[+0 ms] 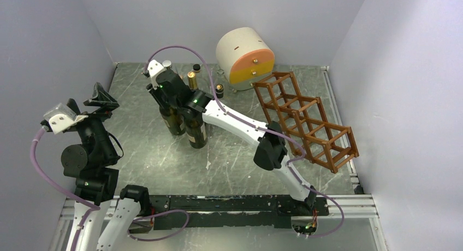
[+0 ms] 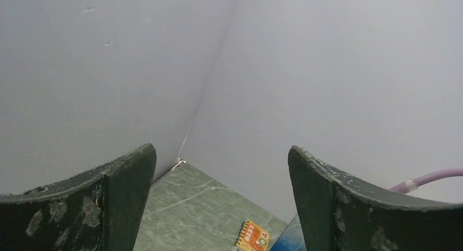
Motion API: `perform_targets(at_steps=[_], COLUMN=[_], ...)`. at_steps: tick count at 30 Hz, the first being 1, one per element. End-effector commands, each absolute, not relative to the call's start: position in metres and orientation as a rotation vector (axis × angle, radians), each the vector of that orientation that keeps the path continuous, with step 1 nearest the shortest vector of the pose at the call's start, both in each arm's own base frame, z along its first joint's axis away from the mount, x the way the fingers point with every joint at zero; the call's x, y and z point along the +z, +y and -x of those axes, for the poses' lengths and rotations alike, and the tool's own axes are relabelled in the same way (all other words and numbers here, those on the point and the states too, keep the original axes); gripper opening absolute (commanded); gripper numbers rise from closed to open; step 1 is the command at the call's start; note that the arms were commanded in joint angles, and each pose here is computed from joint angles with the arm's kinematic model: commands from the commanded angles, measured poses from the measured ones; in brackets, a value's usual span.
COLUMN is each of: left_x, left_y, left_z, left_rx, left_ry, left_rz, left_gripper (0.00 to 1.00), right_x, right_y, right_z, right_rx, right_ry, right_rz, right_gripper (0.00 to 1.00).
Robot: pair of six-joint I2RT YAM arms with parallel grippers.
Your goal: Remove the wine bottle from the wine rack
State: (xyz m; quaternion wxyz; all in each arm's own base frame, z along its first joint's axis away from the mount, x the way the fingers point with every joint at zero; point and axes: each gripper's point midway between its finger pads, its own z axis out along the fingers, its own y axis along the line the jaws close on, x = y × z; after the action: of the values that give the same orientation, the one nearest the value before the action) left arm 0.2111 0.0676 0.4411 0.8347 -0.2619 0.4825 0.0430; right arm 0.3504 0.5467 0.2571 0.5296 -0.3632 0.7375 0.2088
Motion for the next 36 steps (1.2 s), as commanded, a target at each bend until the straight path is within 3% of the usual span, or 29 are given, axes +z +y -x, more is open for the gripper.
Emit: perform_targets(at_steps=[1, 36], left_x=[0.447, 0.447], left_y=[0.065, 0.063], left_z=[-0.208, -0.209], left_rx=[0.074, 0.067], left_ry=[0.996, 0.998], left_rz=[0.542, 0.534], left_gripper=[0.94, 0.94], right_x=[0.294, 0.268], right_y=[0.558, 0.551], right_z=[-0.357, -0.380], right_rx=[0.579, 0.470], right_ry=[1.671, 1.691], right_rz=[0.795, 0.775], right_gripper=[0.00, 0.00])
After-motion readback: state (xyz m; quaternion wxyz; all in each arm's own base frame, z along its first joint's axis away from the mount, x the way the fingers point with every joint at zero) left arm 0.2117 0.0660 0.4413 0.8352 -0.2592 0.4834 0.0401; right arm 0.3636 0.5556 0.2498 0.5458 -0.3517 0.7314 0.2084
